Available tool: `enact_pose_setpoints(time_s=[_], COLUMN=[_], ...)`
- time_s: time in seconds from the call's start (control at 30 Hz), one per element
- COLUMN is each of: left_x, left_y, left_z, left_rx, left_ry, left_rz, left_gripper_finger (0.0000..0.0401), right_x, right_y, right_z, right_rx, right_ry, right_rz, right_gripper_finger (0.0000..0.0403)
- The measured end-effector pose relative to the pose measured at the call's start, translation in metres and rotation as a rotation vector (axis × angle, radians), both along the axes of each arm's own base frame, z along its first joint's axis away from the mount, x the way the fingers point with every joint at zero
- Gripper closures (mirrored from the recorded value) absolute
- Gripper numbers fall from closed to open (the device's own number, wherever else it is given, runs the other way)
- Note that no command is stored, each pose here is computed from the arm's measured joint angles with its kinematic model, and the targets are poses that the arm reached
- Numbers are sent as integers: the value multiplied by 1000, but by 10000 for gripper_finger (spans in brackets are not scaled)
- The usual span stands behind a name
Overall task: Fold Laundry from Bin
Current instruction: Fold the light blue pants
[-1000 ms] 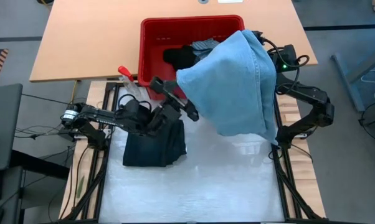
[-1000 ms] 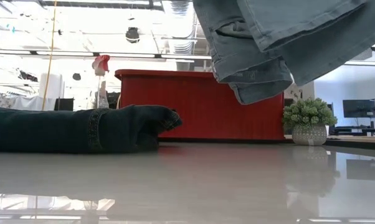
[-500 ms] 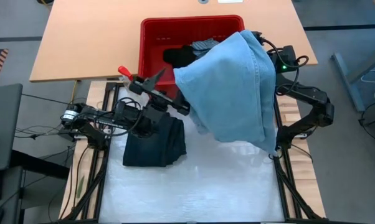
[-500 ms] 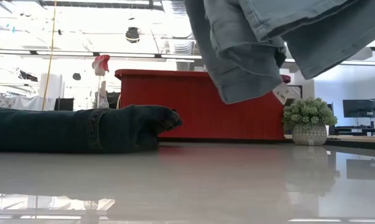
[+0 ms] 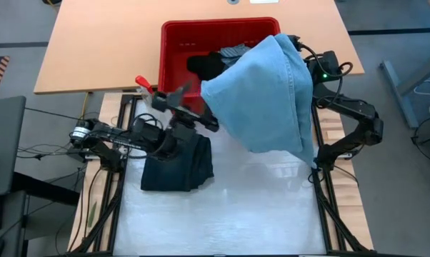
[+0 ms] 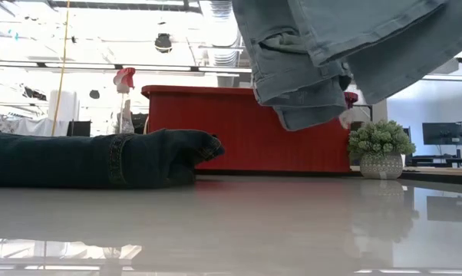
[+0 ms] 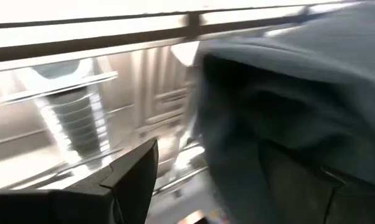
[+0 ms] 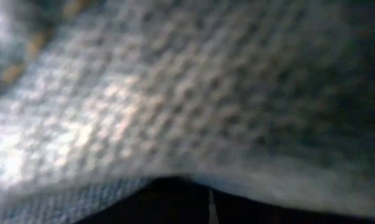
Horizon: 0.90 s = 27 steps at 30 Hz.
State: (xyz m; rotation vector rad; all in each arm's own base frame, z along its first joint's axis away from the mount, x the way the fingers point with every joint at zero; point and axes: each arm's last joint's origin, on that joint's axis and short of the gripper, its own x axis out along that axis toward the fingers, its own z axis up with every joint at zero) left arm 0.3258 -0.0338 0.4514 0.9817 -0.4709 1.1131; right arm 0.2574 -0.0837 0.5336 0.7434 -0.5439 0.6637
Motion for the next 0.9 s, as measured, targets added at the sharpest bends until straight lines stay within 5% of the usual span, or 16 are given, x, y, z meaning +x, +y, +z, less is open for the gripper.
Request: enact_pose_setpoints(time_s=[0.27, 0.47, 0.67, 0.9], left_x=[-19, -33, -21, 2], left_y=[-5, -16, -24, -6], left_z=[1, -16, -28, -30], left_rx=[-91, -136, -181, -244], left_ry=[-20, 2, 228, 285], left_rz=[135, -33, -299, -233], left_gripper_finger=[136, 136, 136, 136], right_x=[0, -3, -9, -8], right_y=[0, 2, 3, 7], right_z=[0, 5, 14, 16], right_rx=[-4, -21, -40, -43], right_ry=[2, -12, -38, -45], right_rz=[5, 12, 4, 21], right_gripper_finger=[372, 372, 372, 372])
